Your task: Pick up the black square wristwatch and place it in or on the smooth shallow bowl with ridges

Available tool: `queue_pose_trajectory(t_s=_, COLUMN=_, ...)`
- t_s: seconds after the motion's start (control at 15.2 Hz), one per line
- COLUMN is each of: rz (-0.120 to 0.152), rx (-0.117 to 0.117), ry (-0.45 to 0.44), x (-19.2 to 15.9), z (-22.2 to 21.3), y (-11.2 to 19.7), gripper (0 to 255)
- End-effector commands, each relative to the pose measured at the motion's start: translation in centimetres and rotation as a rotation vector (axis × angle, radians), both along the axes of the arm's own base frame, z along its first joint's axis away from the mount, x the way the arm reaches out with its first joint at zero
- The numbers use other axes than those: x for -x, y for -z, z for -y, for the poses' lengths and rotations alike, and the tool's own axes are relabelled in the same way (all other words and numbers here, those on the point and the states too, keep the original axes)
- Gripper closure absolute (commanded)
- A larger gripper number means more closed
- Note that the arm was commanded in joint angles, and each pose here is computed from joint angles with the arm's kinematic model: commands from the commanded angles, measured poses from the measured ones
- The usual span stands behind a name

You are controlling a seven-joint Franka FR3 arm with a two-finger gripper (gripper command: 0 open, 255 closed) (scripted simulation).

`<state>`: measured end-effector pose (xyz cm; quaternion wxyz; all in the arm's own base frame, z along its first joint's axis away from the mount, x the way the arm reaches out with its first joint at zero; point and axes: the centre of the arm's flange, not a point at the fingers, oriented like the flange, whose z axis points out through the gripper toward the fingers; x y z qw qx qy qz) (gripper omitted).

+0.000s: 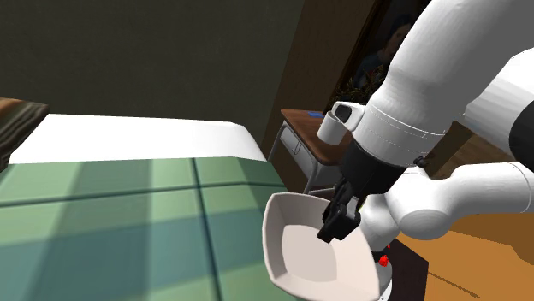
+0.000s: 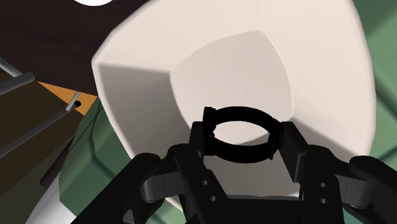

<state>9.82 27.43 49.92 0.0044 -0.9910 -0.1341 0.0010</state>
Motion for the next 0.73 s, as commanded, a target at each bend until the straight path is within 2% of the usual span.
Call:
queue_pose_trajectory(t_s=0.0, rz=0.0, rx=0.0, ry=0.0, x=-0.04, z=0.06, y=1.08, gripper=255)
queue_pose_trajectory(t_s=0.59, rz=0.0, rx=0.0, ry=0.0, x=-0.03, z=0.05, y=1.58, gripper=255)
queue_pose_trajectory(t_s=0.66, rz=0.0, rx=0.0, ry=0.0, x=-0.03, z=0.05, y=1.58, gripper=0)
